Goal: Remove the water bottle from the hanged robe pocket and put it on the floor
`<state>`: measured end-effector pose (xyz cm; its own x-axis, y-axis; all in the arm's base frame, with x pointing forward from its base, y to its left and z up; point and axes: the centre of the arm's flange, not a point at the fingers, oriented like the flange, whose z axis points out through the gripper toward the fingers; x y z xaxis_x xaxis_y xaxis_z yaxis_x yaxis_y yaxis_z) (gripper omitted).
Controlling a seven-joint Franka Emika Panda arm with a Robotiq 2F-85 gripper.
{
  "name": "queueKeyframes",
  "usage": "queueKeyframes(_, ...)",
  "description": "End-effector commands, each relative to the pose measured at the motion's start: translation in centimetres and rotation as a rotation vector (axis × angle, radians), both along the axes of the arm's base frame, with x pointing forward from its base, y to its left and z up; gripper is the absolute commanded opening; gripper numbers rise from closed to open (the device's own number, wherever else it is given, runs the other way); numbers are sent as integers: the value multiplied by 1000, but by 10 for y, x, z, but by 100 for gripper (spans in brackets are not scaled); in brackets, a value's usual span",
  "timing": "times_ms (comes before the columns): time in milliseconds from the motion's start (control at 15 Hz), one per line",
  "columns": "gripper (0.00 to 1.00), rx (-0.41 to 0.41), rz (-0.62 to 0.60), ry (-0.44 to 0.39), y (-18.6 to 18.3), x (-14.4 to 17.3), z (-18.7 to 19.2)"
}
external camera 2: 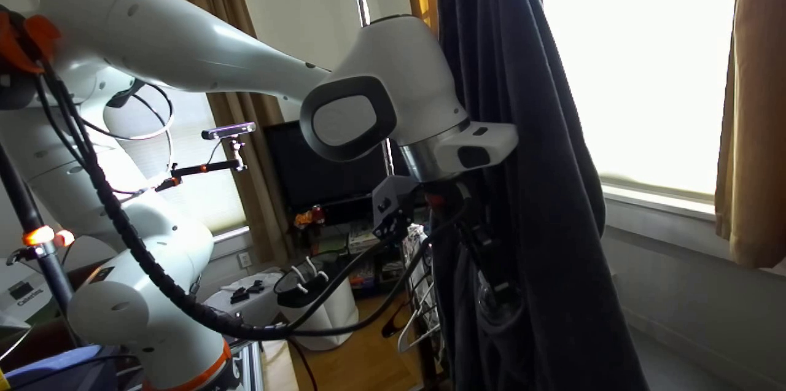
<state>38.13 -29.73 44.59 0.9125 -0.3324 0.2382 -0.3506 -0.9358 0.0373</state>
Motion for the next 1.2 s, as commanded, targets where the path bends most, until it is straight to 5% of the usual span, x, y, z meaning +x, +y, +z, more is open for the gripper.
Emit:
queueKeyframes(0,62,6,78,36,8,-18,-2)
queueKeyframes(67,61,7,93,37,8,-19,-2)
queueKeyframes(400,25,0,140,34,13,-23,3)
queueKeyframes(533,26,-5,152,9,14,-26,7)
queueKeyframes(733,46,-20,166,-19,16,-25,10)
queueKeyframes(800,66,-28,163,-17,16,-24,11)
queueKeyframes(1133,93,-18,159,-22,17,-20,12)
